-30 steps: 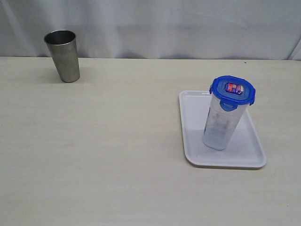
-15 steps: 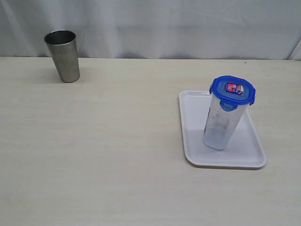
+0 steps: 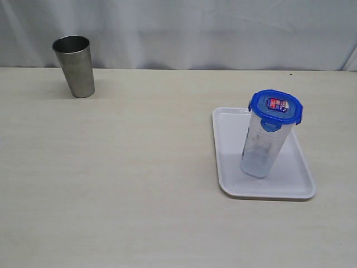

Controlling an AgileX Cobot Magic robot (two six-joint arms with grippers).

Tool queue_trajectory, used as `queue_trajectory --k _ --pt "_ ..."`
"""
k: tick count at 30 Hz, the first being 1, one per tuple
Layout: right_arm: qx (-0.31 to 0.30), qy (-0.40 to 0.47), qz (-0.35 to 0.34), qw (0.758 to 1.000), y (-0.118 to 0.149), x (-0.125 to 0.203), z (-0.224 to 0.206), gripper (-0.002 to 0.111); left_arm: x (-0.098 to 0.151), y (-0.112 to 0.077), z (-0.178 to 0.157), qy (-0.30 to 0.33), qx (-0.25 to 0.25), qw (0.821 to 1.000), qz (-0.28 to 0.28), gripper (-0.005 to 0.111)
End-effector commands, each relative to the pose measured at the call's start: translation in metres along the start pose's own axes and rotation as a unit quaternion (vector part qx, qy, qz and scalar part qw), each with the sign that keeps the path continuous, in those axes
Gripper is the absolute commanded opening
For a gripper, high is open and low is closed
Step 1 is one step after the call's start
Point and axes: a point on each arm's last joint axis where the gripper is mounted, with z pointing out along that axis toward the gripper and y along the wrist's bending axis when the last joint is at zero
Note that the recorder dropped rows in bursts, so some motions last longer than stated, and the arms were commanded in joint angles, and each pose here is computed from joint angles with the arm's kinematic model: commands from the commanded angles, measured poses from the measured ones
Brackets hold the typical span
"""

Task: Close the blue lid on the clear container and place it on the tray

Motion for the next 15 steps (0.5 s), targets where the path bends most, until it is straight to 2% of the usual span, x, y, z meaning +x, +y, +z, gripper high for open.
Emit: queue_trajectory --k 1,11,15 --pt "0.001 -0.003 -0.002 1.000 0.000 0.000 0.000 0.005 0.004 -0.001 0.000 0.019 0.002 1.000 -0.006 0.000" --pt "0.001 -0.003 -0.002 1.000 0.000 0.000 0.000 0.005 0.025 -0.005 -0.004 0.133 0.023 0.991 -0.006 0.000" --pt "0.001 -0.003 -0.002 1.000 0.000 0.000 0.000 0.005 0.031 -0.007 -0.006 0.169 0.031 0.984 -0.037 0.000"
